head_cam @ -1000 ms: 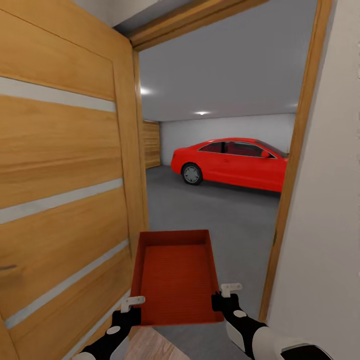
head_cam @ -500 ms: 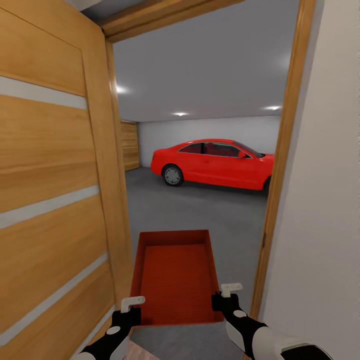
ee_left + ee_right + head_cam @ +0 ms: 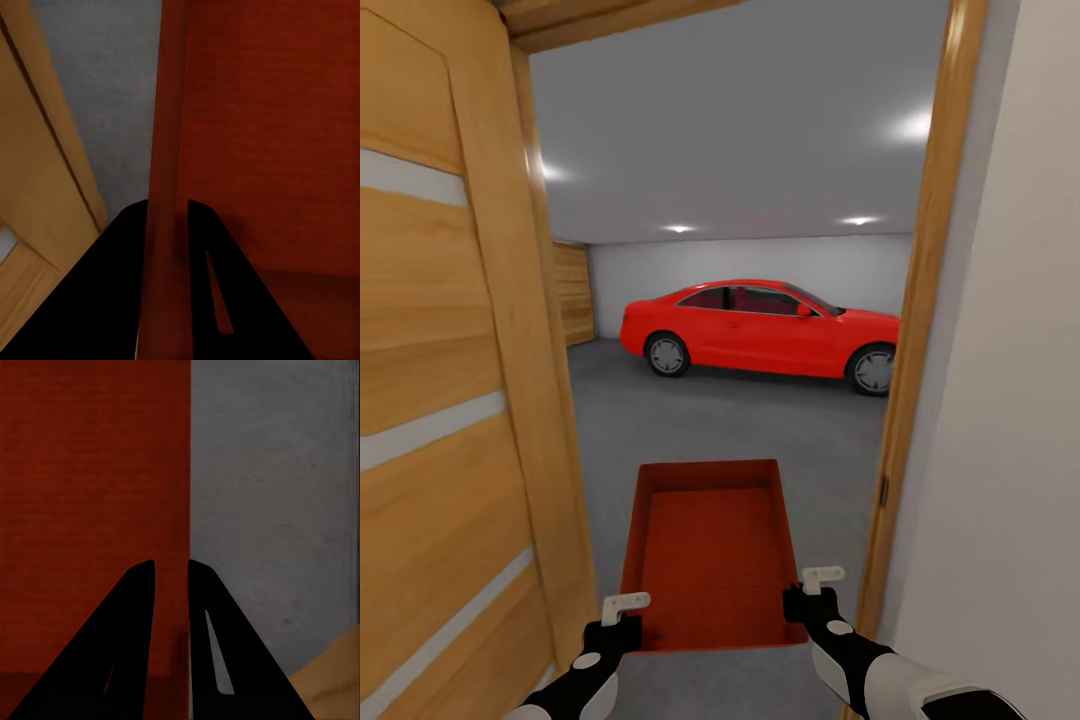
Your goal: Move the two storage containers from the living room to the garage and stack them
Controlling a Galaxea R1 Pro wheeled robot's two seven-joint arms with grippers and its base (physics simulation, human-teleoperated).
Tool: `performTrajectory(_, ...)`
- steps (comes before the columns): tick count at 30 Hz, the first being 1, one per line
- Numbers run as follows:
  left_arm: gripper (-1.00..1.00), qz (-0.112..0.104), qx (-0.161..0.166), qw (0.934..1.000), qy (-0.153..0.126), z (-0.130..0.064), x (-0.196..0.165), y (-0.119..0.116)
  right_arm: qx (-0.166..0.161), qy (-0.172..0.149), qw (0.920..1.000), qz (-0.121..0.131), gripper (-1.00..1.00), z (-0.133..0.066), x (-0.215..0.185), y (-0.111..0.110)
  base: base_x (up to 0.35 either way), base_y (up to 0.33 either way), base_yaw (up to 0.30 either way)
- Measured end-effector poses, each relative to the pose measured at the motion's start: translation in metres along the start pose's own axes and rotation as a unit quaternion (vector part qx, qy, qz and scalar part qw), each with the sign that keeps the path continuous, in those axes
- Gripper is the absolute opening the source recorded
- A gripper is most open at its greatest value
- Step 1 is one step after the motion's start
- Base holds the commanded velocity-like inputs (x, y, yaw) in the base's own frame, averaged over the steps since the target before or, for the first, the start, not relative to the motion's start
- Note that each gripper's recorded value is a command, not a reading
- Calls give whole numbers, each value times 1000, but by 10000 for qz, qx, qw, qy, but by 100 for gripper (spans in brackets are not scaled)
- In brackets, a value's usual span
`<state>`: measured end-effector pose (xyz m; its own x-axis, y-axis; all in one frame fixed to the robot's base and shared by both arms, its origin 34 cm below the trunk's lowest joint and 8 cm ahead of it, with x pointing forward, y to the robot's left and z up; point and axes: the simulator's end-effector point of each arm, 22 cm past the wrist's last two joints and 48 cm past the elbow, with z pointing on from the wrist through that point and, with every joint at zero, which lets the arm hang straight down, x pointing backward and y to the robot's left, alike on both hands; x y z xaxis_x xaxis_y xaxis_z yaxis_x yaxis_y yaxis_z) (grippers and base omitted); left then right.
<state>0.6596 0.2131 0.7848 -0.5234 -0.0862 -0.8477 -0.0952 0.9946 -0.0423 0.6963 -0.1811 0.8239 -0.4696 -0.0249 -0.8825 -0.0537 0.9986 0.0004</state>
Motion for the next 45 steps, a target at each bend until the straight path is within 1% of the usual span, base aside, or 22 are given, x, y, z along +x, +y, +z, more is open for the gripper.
performTrajectory(41, -100, 2, 2, 10000, -15, 0, -2, 0, 1, -15, 10000, 1, -100, -1, -2, 0, 244, 216, -272)
performTrajectory(45, -100, 10, 3, 10000, -13, 0, -3, 0, 1, -14, 10000, 11, -100, 0, -2, 0, 220, 190, -112)
